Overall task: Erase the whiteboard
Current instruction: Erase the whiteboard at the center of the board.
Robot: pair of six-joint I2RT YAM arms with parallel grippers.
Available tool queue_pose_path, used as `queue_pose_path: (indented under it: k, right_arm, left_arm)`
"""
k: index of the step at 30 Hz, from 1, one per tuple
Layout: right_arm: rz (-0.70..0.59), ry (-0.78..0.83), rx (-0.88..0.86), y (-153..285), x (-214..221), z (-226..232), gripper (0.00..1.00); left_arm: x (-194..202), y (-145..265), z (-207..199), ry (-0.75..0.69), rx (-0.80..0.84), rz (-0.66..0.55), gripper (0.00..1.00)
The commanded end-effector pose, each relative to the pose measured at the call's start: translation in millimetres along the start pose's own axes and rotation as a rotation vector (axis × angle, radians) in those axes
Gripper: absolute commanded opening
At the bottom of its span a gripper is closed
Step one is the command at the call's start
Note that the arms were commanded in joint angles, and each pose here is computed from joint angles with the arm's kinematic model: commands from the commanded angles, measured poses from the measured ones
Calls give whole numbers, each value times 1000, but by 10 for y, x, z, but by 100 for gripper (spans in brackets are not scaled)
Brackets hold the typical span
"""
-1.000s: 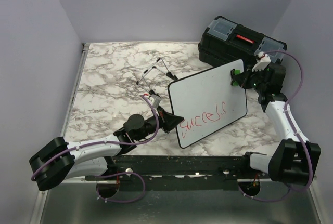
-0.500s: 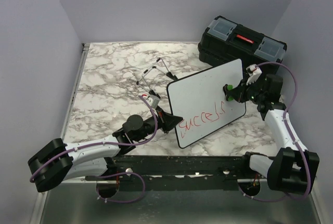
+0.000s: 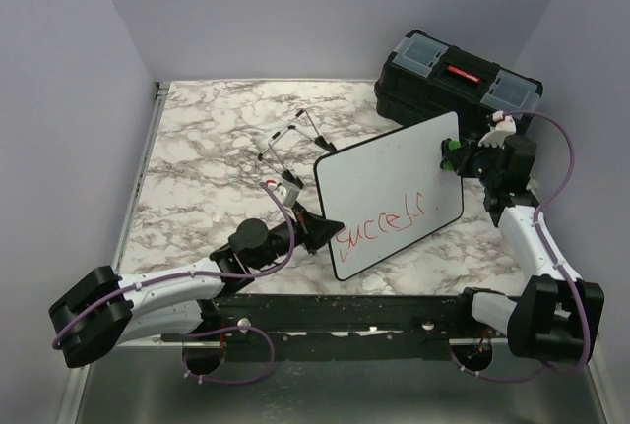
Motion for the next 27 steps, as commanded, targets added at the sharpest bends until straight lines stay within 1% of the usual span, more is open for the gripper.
queue_pose_path:
  k: [1,2,3,5,6,8,13,15,16,19,22,23,27]
  right_arm:
    - [-31,-5,84,-28,-9,-102,1]
    - [24,17,2,-23,61,-55,1]
    - [96,23,-71,-12,154,-13,1]
    - [252,19,-271,36,345,125,1]
    - [319,41,-350,68,427,202,1]
    - [371,113,-419,100,537,364,1]
    - [377,254,-658,254,665,834,1]
    - [357,290,-713,273,644,975,1]
    - [332,292,-710,257,595,1015,0]
    - [204,294,-607,121,321,1074,1]
    - [110,287,-517,-17,30,1146,1]
    - [96,261,-505,-39,-61,1194,1]
    - [84,260,-499,-97,-234,1387,1]
  left_arm:
    - [-432,17,-203,-31,111,-225,0]
    - [-428,18,-201,-31,111,-225,0]
    - [-430,17,-201,-31,111,-227,0]
    - [-438,11,-207,-28,114,-230,0]
    - [-441,5,-207,-28,113,-231,0]
    - [-454,-9,-212,-28,114,-234,0]
    - [-474,-15,-210,-9,104,-248,0]
    - [-479,-14,-210,-4,101,-251,0]
    - [-473,-17,-208,-2,100,-247,0]
    - [-455,-23,-207,4,98,-235,0]
    - [-442,-25,-208,10,99,-225,0]
    - [-437,-24,-205,12,98,-223,0]
    - [-442,-29,-210,18,93,-226,0]
Point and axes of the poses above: each gripper's point midway between its finger pads, its own y axis back along the fingers, its own z axis along the line the jaws close on, x = y × z, the point moved 9 cm from there along y, back along the fingers, and after that the axes turned 15 degrees about -y, right-handed, at the moved point
